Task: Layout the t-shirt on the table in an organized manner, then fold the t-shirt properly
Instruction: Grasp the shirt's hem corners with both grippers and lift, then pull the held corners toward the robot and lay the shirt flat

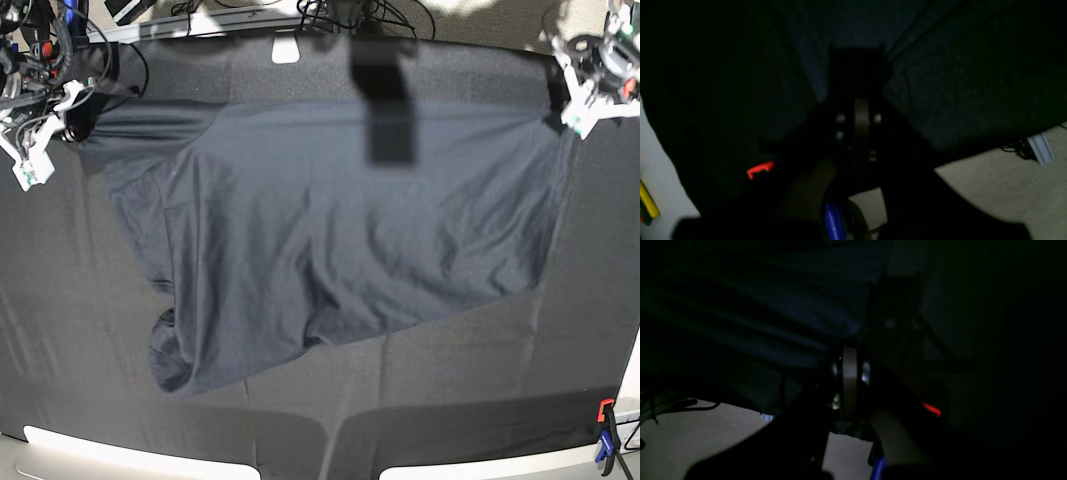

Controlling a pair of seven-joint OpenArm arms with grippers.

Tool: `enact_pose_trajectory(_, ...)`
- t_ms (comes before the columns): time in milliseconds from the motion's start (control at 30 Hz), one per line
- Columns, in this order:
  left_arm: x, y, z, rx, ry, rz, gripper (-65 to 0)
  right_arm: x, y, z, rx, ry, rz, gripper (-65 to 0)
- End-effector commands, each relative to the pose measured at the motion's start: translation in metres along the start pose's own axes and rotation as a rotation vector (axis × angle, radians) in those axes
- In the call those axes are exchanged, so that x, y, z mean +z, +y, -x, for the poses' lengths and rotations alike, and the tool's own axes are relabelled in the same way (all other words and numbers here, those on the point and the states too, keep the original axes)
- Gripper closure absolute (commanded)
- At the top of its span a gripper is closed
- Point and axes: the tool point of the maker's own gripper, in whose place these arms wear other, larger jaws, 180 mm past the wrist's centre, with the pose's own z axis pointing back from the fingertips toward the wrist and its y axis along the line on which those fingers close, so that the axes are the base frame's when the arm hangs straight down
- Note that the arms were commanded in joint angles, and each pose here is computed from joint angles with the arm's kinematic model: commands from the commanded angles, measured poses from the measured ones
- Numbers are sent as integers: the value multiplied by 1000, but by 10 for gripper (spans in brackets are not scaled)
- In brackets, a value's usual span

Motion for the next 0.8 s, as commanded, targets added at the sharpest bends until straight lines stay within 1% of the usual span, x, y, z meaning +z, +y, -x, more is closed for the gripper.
enact_pose_trajectory(0, 3, 13, 1, -23, 18, -39, 0, 7, -10, -7, 24, -14, 39, 0)
enact_pose_trajectory(33, 3, 13, 2, -24, 24, -40, 0, 7, -10, -8, 24, -16, 39, 0)
enact_pose_trajectory(67, 3, 13, 3, -23, 30, -40, 0, 7, -10, -8, 25, -16, 39, -16)
enact_pose_trajectory(100, 4, 13, 4, -23, 36, -40, -37, 7, -10, -8, 27, -15, 39, -57)
enact_pose_trajectory(167, 4, 13, 7, -23, 52, -41, -218, 7, -9, -8, 39, -15, 35, -141)
enact_pose_trajectory(200, 4, 14, 8, -24, 61, -42, -291, 7, -9, -8, 50, -15, 31, -172)
enact_pose_trajectory(233, 4, 15, 9, -27, 67, -43, -333, 7, -9, -8, 63, -14, 29, -190)
enact_pose_trajectory(267, 4, 17, 9, -34, 71, -45, -342, 8, -9, -9, 73, -14, 29, -193)
enact_pose_trajectory(400, 10, 31, 6, -91, 92, -66, -341, 14, -19, -15, 106, -7, 54, -193)
enact_pose_trajectory(467, 14, 40, -3, -127, 72, -82, -341, 18, -27, -24, 114, -27, 75, -193)
enact_pose_trajectory(533, 16, 52, -19, -138, 21, -117, -341, 22, -36, -45, 68, -105, 111, -193)
enact_pose_trajectory(567, 16, 57, -28, -125, -10, -136, -341, 25, -40, -57, 46, -156, 125, -193)
enact_pose_trajectory(667, 14, 66, -56, -50, -101, -128, -341, 32, -45, -91, 38, -286, 143, -193)
enact_pose_trajectory(767, 14, 80, -81, -23, -169, -151, -341, 39, -54, -117, 20, -367, 153, -193)
